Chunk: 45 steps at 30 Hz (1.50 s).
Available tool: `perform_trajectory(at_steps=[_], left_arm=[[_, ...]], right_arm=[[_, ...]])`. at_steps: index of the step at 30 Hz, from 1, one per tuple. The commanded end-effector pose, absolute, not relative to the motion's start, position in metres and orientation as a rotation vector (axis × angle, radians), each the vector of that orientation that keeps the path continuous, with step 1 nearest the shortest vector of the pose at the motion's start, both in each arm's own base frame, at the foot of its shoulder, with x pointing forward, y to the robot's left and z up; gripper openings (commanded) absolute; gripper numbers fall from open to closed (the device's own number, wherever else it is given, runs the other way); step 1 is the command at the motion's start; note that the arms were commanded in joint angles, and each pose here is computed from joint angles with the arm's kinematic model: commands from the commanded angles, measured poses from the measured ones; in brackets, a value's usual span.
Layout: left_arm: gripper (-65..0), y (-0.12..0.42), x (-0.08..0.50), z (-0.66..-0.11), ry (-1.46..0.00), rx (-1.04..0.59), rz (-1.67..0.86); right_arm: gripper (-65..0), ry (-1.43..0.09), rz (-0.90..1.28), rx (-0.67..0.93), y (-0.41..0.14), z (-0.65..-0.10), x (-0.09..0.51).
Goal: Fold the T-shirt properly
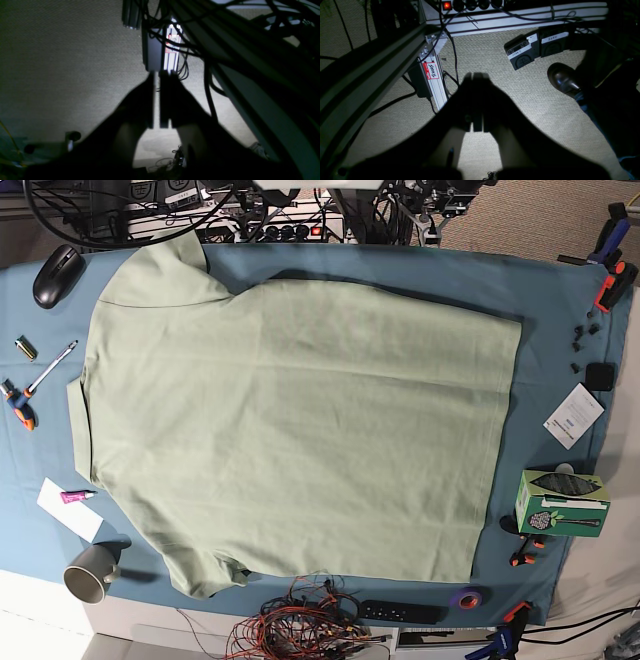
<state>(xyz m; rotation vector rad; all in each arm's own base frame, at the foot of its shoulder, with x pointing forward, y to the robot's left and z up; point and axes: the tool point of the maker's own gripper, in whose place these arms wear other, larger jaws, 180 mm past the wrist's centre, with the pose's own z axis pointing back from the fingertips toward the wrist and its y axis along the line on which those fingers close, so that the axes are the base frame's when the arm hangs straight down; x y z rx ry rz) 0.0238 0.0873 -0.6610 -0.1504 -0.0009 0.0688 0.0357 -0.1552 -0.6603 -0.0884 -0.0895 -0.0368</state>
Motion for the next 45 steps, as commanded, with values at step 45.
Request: perform_trajectory(at_steps=[45], left_arm=[[-60.5,0.0935,0.0230,-0.6577,0.032,-0.158,0.080]], right_arm=[[-64.6,-0.121,-0.038,-0.104,-0.1627,-0.6589,0.0417]])
